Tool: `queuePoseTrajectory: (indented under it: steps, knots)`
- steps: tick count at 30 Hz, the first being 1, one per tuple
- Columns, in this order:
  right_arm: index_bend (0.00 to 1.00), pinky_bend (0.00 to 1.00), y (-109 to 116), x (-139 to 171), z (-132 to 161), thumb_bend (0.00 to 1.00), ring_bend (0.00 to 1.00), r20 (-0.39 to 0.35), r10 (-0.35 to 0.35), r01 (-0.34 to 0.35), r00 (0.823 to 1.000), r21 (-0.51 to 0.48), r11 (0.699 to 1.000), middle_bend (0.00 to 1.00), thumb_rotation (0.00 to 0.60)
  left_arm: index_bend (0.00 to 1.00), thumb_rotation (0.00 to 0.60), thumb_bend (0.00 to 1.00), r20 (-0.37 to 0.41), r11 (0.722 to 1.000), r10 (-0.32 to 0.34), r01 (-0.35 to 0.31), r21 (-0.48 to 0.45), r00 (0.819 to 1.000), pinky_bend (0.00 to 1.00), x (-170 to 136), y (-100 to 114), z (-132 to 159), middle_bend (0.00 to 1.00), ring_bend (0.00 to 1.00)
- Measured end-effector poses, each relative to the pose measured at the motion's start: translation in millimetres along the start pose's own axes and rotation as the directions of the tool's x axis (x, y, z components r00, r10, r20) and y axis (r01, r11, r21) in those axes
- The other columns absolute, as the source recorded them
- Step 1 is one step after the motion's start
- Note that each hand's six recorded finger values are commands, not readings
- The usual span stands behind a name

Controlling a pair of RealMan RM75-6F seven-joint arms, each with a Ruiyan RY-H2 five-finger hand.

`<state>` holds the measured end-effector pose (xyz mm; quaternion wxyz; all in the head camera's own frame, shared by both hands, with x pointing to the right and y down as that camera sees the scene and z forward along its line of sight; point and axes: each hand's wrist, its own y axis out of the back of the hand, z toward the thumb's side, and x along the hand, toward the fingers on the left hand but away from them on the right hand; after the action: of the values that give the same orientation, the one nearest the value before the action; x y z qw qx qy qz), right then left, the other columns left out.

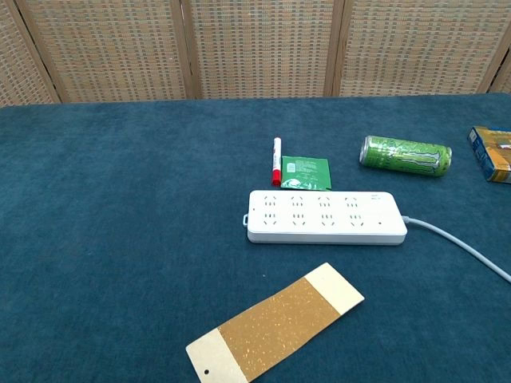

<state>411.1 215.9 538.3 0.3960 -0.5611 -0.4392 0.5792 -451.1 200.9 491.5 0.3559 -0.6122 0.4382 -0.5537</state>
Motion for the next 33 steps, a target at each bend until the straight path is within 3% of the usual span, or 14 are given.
queuePoseTrajectory:
  steps: [11,13,14,15,17,18,19,20,22,25,27,30,33]
  knots:
    - [0.0,0.0,-5.6,-1.3,6.1,0.0,0.0,-0.024,0.023,-0.023,0.999,0.006,1.0,0.0,0.6,0.0,0.6,0.0,0.008,1.0,0.008,-0.008,-0.007,1.0,0.0,-1.6,1.4,1.7,0.0,0.0]
    - [0.0,0.05,-6.4,-5.5,9.1,0.0,0.01,-0.036,0.031,-0.031,0.999,0.005,1.0,0.02,0.6,0.0,0.6,0.0,0.007,1.0,0.009,-0.009,-0.01,1.0,0.0,-1.4,1.8,1.0,0.0,0.0]
    - [0.0,0.09,-6.8,-9.9,12.0,0.0,0.03,-0.048,0.038,-0.038,0.998,0.007,0.999,0.06,0.6,0.0,0.6,0.0,0.006,1.0,0.01,-0.01,-0.01,1.0,0.0,-1.0,2.1,0.7,0.0,0.0]
    - [0.0,0.19,-7.2,-14.0,14.7,0.0,0.12,-0.059,0.044,-0.044,0.997,0.009,0.999,0.18,0.6,0.0,0.6,0.0,0.006,1.0,0.009,-0.009,-0.01,1.0,0.0,-0.4,2.0,0.4,0.0,0.0]
    - [0.0,0.43,-8.5,-26.5,23.7,0.0,0.38,-0.093,0.064,-0.063,0.994,0.015,0.998,0.45,0.6,0.0,0.6,0.0,0.007,1.0,0.007,-0.006,-0.01,1.0,0.0,0.3,1.4,0.8,0.0,0.0]
    - [0.0,0.59,-9.4,-32.6,28.7,0.01,0.53,-0.111,0.074,-0.073,0.991,0.016,0.997,0.59,0.6,0.0,0.6,0.0,0.008,1.0,0.005,-0.004,-0.009,1.0,0.0,0.7,1.0,1.0,0.0,0.0]
    - [0.0,0.7,-10.6,-38.9,34.3,0.02,0.61,-0.13,0.086,-0.085,0.988,0.017,0.996,0.66,0.6,0.0,0.6,0.0,0.009,1.0,0.003,-0.003,-0.007,1.0,0.0,1.0,0.7,1.2,0.0,0.0]
    - [0.0,0.84,-12.3,-48.1,43.5,0.08,0.7,-0.161,0.102,-0.1,0.982,0.016,0.995,0.74,0.6,0.0,0.6,0.0,0.009,1.0,0.002,-0.002,-0.006,1.0,0.0,1.4,0.4,1.4,0.0,0.0]
    - [0.0,0.99,-16.2,-62.2,60.3,0.28,0.83,-0.215,0.127,-0.128,0.968,0.008,0.992,0.83,0.6,0.0,0.6,0.0,0.006,1.0,0.0,0.0,-0.001,1.0,0.0,2.2,-0.5,1.3,0.0,0.0]
    - [0.0,1.0,-30.7,-81.0,88.6,0.55,0.92,-0.301,0.192,-0.207,0.934,-0.019,0.978,0.91,0.6,0.0,0.6,0.0,-0.004,1.0,-0.001,0.001,0.002,1.0,0.0,4.0,-1.3,0.1,0.0,0.0]
    - [0.01,1.0,-47.0,-92.3,109.4,0.72,0.95,-0.353,0.251,-0.276,0.901,-0.022,0.961,0.93,0.6,0.0,0.6,0.0,-0.015,1.0,-0.007,0.007,0.007,1.0,0.0,6.1,-2.9,-1.2,0.0,0.0]
    - [0.08,1.0,-71.0,-106.8,139.0,0.8,0.96,-0.404,0.323,-0.354,0.856,-0.003,0.935,0.94,0.6,0.0,0.6,0.0,-0.019,1.0,-0.015,0.016,0.013,1.0,0.0,8.6,-5.3,-0.7,0.0,0.0]
    - [0.15,1.0,-87.0,-114.7,154.9,0.82,0.96,-0.412,0.362,-0.398,0.836,-0.003,0.917,0.95,0.6,0.0,0.6,0.0,-0.021,1.0,-0.017,0.017,0.016,1.0,0.0,9.6,-6.1,-0.4,0.0,0.0]
